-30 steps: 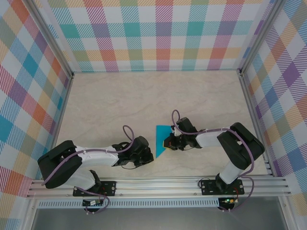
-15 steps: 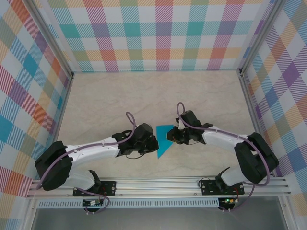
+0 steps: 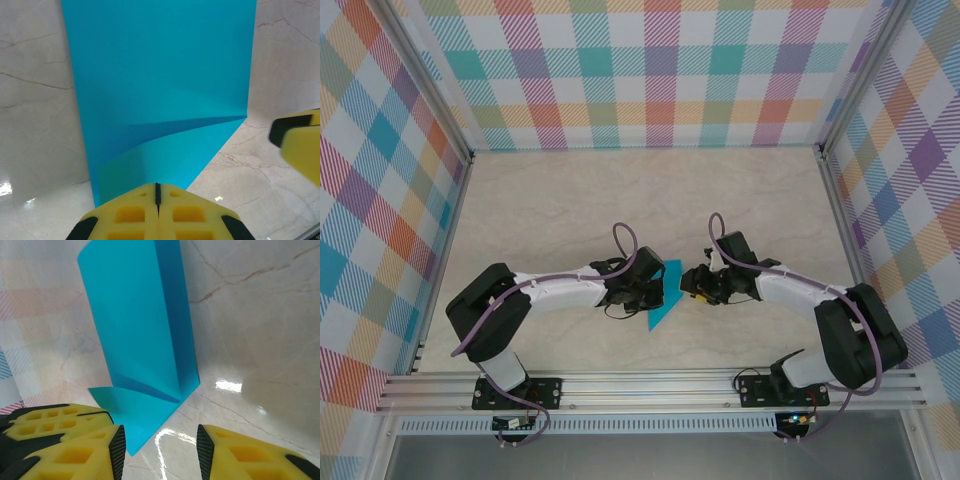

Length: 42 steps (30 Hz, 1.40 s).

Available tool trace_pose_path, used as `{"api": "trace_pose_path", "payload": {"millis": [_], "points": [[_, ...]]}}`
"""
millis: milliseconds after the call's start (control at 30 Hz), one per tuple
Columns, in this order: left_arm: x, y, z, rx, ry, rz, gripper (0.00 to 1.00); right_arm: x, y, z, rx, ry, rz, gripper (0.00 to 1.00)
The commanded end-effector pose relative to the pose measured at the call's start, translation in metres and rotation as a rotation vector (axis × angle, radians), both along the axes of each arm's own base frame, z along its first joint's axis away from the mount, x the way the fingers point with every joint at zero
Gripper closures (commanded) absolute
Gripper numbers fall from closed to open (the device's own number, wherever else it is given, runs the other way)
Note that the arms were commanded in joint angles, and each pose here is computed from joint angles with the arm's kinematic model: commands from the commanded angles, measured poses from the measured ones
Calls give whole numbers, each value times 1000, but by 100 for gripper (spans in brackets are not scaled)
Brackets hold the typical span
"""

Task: Fold a paper plane with a square sheet of paper (pick it up from the middle)
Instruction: Third fold the triangle at the center of the table, then fourth fold the wing at the center of the table.

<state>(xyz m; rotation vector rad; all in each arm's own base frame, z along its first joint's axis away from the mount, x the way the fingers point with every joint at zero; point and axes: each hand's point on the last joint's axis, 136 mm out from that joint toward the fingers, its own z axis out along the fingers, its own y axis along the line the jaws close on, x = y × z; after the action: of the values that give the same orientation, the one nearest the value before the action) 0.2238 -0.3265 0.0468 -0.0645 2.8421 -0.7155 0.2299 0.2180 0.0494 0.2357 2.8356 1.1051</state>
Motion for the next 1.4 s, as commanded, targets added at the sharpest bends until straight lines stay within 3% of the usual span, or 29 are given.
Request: {"api": "trace_pose_path", "payload": {"millis": [0, 400, 700, 1133, 1367], "points": [[6, 8, -1, 30, -6, 11, 99, 0, 12, 0, 70, 15, 40, 56], [7, 12, 2, 12, -31, 19, 97, 4, 34, 8, 179, 3, 134, 59], [8, 26, 16, -7, -96, 67, 93, -1, 36, 3, 160, -13, 245, 61], [0, 49, 25, 14, -125, 95, 89, 3, 53, -11, 183, 8, 318, 73], [-3, 56, 25, 28, -136, 86, 87, 3, 55, -15, 178, 27, 266, 87]]}}
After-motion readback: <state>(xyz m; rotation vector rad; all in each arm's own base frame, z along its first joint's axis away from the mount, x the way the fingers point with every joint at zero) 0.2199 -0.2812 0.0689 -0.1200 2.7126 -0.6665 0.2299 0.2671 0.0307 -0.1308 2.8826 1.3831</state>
